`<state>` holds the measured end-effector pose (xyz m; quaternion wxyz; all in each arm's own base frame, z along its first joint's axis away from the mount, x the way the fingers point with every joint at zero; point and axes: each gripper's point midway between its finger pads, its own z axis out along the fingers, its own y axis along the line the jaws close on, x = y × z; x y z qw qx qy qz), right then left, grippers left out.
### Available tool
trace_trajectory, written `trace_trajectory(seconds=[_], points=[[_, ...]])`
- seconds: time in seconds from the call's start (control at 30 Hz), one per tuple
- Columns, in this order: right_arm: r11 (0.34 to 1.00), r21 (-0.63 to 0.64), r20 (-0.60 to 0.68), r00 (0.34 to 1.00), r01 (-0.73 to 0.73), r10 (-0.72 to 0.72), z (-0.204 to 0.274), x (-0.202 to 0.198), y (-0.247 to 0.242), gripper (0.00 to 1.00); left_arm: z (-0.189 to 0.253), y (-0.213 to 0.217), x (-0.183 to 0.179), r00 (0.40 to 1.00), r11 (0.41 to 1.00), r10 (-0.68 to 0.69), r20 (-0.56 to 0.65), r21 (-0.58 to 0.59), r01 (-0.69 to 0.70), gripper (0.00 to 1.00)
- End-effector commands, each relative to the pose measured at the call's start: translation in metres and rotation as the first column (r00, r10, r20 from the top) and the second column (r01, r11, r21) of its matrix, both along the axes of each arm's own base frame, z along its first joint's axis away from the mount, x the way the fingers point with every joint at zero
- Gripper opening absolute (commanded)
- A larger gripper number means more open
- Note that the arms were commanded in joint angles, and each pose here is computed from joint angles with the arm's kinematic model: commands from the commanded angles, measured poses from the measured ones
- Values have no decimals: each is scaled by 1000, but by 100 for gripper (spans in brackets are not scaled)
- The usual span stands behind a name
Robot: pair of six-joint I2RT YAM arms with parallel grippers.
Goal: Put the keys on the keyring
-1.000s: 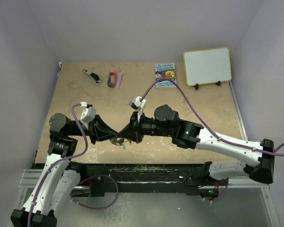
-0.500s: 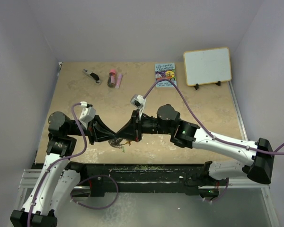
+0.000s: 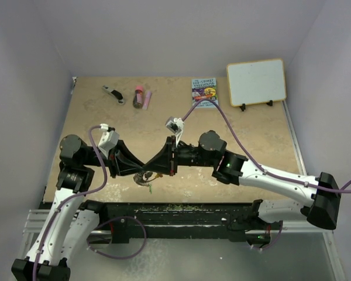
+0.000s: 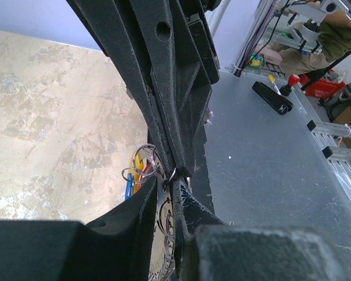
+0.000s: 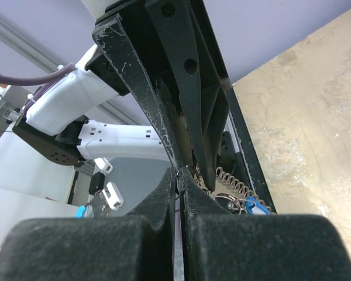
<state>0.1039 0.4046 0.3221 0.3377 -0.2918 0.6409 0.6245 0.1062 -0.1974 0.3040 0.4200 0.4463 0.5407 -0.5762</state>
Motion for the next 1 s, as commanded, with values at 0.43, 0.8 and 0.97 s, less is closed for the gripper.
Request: trace_trajectory(seconds=[0.43,0.8,0.97], points=[[993,-58,-89,990,106,-111,1,9,-11,0,29,1,-11,989,997,-73,132,8,73,23],[985,-29,-123,977,173,-175,17,15,-23,0,23,1,-9,985,997,-81,151,11,81,24],[974,-15,-156,962,226,-225,22,22,-31,0,19,0,9,985,999,17,170,25,-21,24]])
